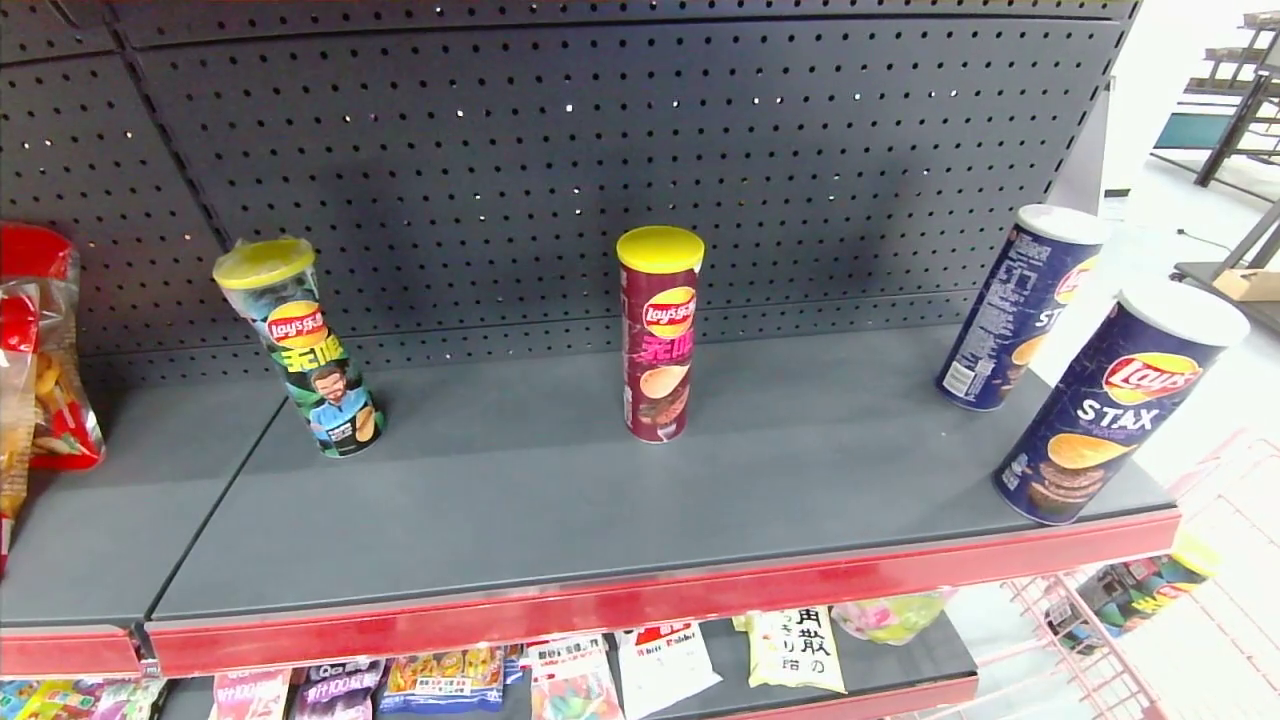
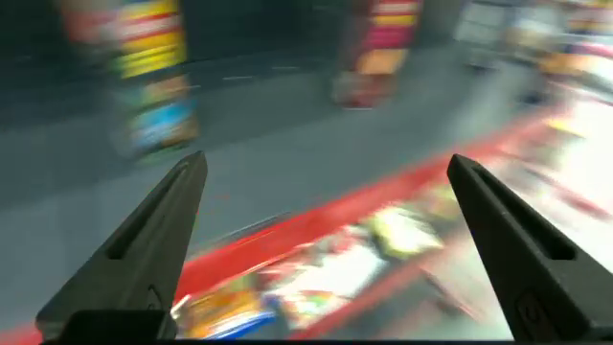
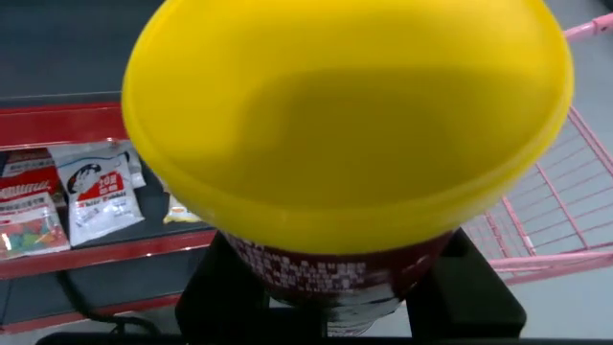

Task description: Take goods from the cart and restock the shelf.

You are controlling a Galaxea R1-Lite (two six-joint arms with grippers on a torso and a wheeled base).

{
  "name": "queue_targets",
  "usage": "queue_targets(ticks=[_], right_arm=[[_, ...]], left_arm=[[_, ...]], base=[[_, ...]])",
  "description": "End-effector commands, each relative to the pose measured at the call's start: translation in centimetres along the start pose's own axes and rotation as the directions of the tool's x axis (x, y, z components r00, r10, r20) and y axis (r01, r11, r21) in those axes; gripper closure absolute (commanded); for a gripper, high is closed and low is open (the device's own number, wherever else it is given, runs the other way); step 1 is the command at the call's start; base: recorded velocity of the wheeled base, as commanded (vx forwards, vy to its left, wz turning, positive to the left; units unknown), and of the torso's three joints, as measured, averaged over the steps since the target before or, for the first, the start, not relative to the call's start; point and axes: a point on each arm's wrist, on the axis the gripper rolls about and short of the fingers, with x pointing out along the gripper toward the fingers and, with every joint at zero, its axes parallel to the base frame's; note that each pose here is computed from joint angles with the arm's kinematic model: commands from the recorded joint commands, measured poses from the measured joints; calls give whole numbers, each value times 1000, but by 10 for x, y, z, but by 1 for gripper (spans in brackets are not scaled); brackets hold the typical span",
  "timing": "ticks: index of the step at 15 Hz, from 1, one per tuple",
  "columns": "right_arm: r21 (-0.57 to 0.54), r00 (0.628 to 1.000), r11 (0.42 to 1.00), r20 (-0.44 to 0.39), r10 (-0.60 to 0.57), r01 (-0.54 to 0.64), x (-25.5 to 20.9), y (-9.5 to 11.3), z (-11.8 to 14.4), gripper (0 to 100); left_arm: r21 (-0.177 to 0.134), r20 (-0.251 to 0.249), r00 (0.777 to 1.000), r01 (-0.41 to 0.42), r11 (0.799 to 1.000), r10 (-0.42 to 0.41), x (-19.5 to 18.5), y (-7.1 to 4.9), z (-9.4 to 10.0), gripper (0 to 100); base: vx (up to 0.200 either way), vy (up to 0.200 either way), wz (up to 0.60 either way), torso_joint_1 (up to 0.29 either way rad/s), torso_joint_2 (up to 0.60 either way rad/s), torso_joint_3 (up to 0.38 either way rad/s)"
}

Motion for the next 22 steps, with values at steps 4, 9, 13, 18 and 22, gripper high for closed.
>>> queue_targets(ticks=[4, 9, 13, 18, 22], right_arm=[[8, 998, 998, 39, 56, -56, -7, 2, -9, 100], [53, 993, 992, -11, -114, 115, -3, 4, 0, 100], [58, 996, 995, 39, -81, 79, -12, 8, -23, 100], [34, 994, 997, 85, 71, -74, -15, 9, -26, 100], [34, 993, 997, 89, 72, -75, -16, 9, -26, 100]], left_arm=[[-24, -246, 872, 431, 902, -424, 142, 14, 26, 0], [0, -258, 822, 525, 851, -508, 250, 4, 15, 0], [35, -251, 816, 545, 838, -521, 308, 2, 12, 0], [76, -233, 821, 550, 832, -522, 352, 5, 9, 0], [104, -222, 823, 552, 827, -522, 375, 6, 6, 0]], base=[[0, 0, 0, 0, 0, 0], [0, 0, 0, 0, 0, 0], [0, 0, 0, 0, 0, 0], [0, 0, 0, 0, 0, 0], [0, 0, 0, 0, 0, 0]])
